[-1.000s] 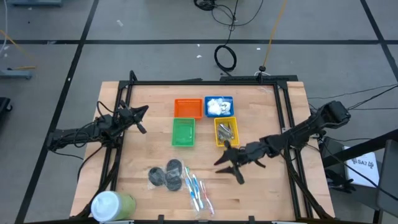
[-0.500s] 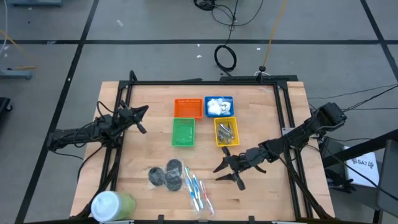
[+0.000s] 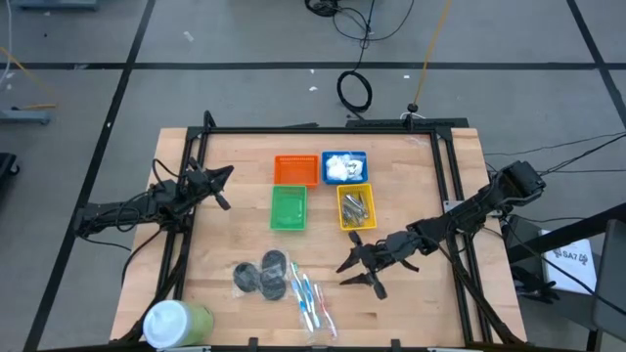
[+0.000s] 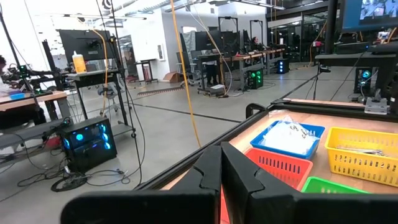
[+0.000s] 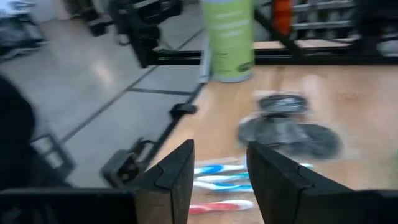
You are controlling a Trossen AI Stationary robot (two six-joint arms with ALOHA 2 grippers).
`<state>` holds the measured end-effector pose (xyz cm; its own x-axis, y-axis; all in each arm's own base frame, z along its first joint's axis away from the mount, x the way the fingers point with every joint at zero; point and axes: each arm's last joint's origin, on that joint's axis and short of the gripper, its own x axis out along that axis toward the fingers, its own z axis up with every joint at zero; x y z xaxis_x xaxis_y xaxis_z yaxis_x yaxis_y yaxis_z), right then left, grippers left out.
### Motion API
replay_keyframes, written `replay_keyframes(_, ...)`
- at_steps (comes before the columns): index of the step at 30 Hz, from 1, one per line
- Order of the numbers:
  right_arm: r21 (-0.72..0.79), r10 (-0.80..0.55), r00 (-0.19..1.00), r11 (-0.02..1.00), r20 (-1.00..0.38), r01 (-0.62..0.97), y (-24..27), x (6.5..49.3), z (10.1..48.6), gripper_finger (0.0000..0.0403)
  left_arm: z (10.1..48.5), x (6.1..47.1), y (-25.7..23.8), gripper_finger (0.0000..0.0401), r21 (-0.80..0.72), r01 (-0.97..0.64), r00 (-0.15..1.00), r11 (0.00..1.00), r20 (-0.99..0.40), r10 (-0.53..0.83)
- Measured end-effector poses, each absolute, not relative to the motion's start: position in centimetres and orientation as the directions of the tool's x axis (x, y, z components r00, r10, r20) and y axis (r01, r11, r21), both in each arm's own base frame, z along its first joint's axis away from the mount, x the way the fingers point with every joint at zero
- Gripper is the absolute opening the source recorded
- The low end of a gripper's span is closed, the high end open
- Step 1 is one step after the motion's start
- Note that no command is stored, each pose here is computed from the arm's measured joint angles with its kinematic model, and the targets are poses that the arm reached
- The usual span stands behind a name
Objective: Pick & Place Travel size toiletries
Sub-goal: Put the black hairbrush into the orange bin
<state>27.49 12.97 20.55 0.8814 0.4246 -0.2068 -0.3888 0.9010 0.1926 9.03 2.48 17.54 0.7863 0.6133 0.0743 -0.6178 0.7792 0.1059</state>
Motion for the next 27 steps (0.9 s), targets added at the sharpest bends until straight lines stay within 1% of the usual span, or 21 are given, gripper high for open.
replay_keyframes(3,0.218,0.534,0.821,0.842,-0.2,-0.494,13.3,27.3,20.6,0.0135,17.5,9.0,2.5,0.0001,0.106,-0.617,0.787,0.779,0.074,0.613)
replay_keyframes(6,0.247,0.673,0.719,0.737,-0.175,-0.629,13.7,27.0,20.8,0.0136,17.5,9.0,2.5,0.0001,0.106,-0.617,0.787,0.779,0.074,0.613)
replay_keyframes(8,0.258,0.731,0.663,0.68,-0.163,-0.686,13.9,26.9,20.9,0.0136,17.5,9.0,2.5,0.0001,0.106,-0.617,0.787,0.779,0.074,0.613)
replay_keyframes(10,0.262,0.752,0.64,0.656,-0.156,-0.708,14.0,26.8,20.9,0.0135,17.5,9.0,2.5,0.0001,0.106,-0.617,0.787,0.779,0.074,0.613)
replay_keyframes(15,0.262,0.752,0.64,0.657,-0.157,-0.707,14.0,26.8,20.9,0.0136,17.5,9.0,2.5,0.0001,0.106,-0.618,0.787,0.779,0.074,0.613)
replay_keyframes(18,0.258,0.748,0.644,0.661,-0.158,-0.705,13.9,26.8,20.9,0.0136,17.5,9.0,2.5,0.0001,0.106,-0.618,0.787,0.779,0.074,0.613)
replay_keyframes(20,0.249,0.723,0.672,0.689,-0.162,-0.681,13.9,26.9,20.9,0.0135,17.6,9.0,2.5,0.0001,0.106,-0.618,0.786,0.779,0.075,0.613)
replay_keyframes(22,0.234,0.653,0.737,0.754,-0.172,-0.614,13.7,27.1,20.8,0.0133,17.5,9.0,2.5,0.0001,0.106,-0.617,0.787,0.779,0.074,0.613)
replay_keyframes(24,0.214,0.554,0.81,0.829,-0.191,-0.517,13.3,27.3,20.7,0.0131,17.6,9.0,2.5,0.0001,0.106,-0.618,0.786,0.779,0.075,0.613)
replay_keyframes(27,0.184,0.416,0.879,0.907,-0.232,-0.38,12.7,27.4,20.5,0.013,17.5,9.0,2.5,0.0001,0.106,-0.617,0.787,0.78,0.074,0.613)
